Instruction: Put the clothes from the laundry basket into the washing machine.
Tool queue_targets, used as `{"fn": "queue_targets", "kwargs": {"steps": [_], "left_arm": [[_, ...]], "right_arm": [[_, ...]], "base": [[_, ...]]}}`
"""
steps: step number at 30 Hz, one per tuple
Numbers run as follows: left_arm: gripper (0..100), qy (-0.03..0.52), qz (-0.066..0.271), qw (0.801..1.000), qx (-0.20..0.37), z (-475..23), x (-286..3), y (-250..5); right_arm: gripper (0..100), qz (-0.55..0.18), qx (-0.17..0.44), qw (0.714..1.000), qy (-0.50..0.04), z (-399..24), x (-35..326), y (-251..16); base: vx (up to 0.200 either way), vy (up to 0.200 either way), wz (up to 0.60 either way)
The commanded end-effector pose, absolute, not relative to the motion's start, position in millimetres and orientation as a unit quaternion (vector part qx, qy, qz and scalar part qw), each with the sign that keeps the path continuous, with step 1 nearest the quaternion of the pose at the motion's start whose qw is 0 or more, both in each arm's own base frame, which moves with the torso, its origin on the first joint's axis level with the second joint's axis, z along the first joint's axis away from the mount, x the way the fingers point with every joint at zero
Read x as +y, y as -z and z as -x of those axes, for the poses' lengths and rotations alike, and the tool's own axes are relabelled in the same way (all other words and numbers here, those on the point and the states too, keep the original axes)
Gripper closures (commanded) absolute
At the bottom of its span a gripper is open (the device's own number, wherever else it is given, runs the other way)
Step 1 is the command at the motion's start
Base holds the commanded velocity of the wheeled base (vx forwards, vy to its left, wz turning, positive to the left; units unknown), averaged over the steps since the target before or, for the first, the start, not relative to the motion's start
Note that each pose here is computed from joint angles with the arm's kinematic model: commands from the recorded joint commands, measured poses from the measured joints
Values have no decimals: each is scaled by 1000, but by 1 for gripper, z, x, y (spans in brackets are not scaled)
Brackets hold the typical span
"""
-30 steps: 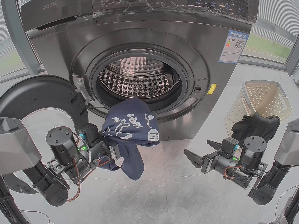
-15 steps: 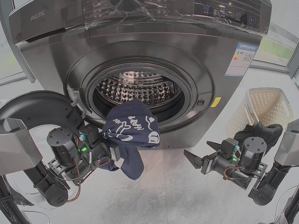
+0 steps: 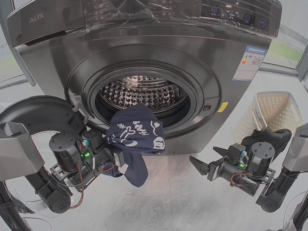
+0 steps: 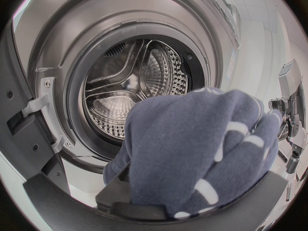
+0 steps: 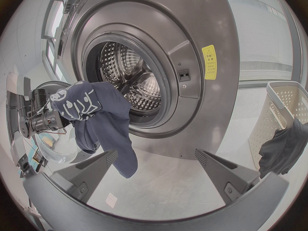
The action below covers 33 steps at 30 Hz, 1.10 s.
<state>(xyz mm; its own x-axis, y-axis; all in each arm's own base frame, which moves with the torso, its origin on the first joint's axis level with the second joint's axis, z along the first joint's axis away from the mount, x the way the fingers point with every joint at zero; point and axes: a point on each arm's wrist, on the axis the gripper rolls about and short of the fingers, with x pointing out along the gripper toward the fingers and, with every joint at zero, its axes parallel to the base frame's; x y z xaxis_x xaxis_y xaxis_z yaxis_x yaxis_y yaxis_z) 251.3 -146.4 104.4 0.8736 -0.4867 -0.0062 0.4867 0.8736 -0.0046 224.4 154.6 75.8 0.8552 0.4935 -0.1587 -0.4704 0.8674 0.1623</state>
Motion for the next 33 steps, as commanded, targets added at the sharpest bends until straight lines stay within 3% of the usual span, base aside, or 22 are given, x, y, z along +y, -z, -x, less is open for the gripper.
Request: {"fn": "queue_targets", "kwargs": {"steps": [1, 6, 12, 22, 33], "left_arm": [[100, 251, 1, 968, 4, -252, -147, -104], [100, 250, 2, 968, 4, -253, -147, -103], [100, 250, 1, 968, 4, -254, -148, -103], [100, 253, 6, 968, 3, -255, -150, -103], [100, 258, 24, 965, -40, -287, -184, -106]], "right_arm": [[0, -59, 98, 961, -251, -224, 155, -75], [0, -58, 98, 961, -251, -225, 155, -76], [0, -59, 98, 961, -251, -224, 155, -75], [0, -56, 106, 959, -256, -220, 156, -73], [0, -43, 129, 947, -292, -197, 165, -67]], "base": [[0, 0, 0], [0, 0, 0], [200, 0, 0], [0, 0, 0], [0, 0, 0]]}}
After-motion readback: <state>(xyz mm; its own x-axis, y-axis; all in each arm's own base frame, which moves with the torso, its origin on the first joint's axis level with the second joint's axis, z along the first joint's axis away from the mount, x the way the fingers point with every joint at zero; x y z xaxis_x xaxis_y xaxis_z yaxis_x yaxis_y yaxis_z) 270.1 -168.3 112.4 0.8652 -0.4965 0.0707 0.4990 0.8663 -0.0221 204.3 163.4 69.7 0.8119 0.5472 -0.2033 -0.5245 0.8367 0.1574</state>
